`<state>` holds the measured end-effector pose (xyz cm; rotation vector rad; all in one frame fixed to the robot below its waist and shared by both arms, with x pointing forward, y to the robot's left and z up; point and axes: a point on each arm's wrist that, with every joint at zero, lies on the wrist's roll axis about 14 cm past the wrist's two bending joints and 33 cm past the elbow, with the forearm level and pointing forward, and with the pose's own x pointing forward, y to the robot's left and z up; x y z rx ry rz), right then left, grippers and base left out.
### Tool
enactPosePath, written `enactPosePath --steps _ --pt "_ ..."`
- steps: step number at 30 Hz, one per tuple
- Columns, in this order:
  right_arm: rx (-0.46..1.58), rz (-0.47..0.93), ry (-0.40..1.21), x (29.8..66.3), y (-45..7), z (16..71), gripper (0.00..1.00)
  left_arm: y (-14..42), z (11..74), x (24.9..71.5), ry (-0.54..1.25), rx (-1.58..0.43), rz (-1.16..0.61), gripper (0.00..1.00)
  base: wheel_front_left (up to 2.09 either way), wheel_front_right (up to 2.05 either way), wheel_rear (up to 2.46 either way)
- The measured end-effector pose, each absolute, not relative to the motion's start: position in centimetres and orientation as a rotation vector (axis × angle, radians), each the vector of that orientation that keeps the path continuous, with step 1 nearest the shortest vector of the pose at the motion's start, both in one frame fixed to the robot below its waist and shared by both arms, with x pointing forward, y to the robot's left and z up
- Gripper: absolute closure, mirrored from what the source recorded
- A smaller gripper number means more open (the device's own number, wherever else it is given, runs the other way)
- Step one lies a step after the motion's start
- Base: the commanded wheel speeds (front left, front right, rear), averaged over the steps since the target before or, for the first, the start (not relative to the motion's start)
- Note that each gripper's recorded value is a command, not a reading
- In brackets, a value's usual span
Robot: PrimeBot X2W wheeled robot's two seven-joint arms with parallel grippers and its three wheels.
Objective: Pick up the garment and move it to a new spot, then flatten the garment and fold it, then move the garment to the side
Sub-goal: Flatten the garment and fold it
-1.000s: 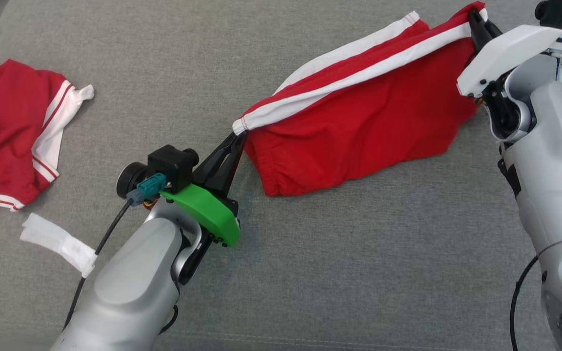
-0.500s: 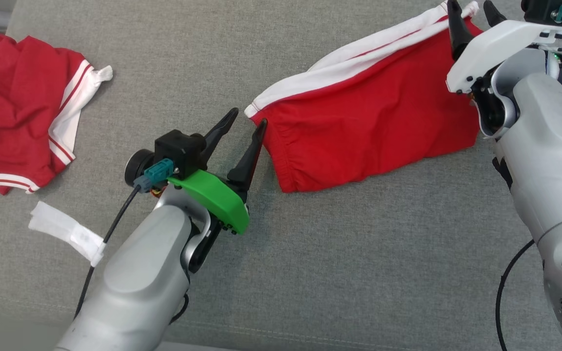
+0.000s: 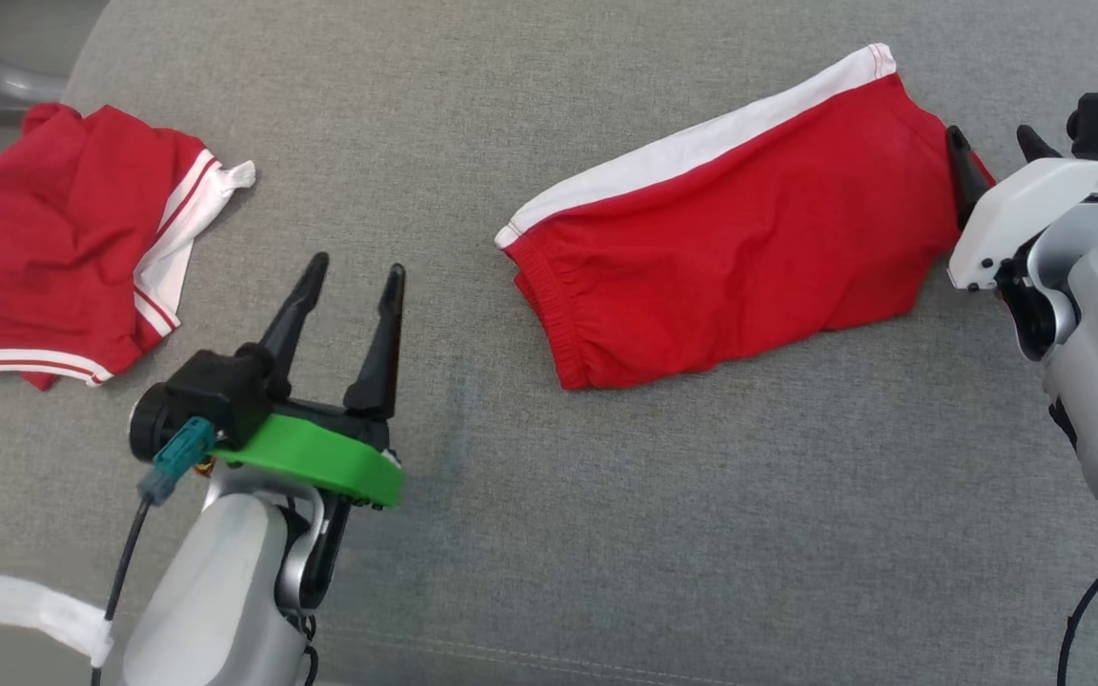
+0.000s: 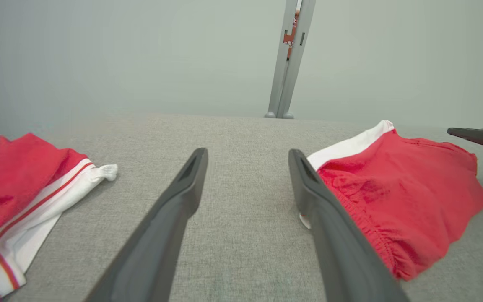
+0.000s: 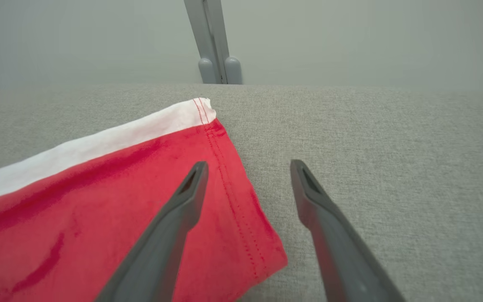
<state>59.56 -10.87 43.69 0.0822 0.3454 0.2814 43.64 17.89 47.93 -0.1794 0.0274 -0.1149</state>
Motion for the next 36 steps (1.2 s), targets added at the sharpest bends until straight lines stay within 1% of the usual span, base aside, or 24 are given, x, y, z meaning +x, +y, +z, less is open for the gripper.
enactPosePath --steps 3,11,12,13,14,20,26,31,36 --pt "0.078 0.276 0.375 59.4 -11.0 42.6 0.0 20.2 48.6 42.9 -0.008 -0.175 -0.026 0.0 0.0 0.0 0.0" --pt "0.075 0.273 0.494 58.2 -10.8 38.9 0.0 23.5 48.4 41.1 -0.02 -0.126 0.098 0.0 0.0 0.0 0.0" --pt "0.079 0.279 0.507 58.1 -10.4 38.6 0.17 23.7 48.3 41.0 -0.019 -0.125 0.107 0.0 0.0 0.0 0.0" --pt "0.086 0.286 0.52 58.0 -10.0 38.3 0.49 23.8 48.2 40.9 -0.018 -0.124 0.112 0.0 0.0 0.0 0.0" --pt "0.093 0.289 0.527 58.0 -9.8 38.2 1.0 23.8 48.1 40.8 -0.015 -0.118 0.114 0.0 0.0 0.0 0.0" --pt "0.146 0.281 0.53 57.8 -9.6 38.6 1.0 23.4 48.2 40.8 -0.018 -0.117 0.102 0.0 0.0 0.0 0.0" --pt "0.182 0.254 0.46 57.1 -11.0 39.8 1.0 23.3 48.3 40.9 -0.024 -0.115 0.097 0.0 0.0 0.0 0.0" --pt "0.186 0.197 0.423 55.2 -14.5 40.3 1.0 22.7 48.0 40.3 -0.014 -0.11 0.083 0.0 0.0 0.0 0.0" --pt "0.202 0.088 0.41 52.4 -19.9 40.4 1.0 21.9 48.2 40.0 -0.02 -0.111 0.061 0.0 0.0 0.0 0.0"
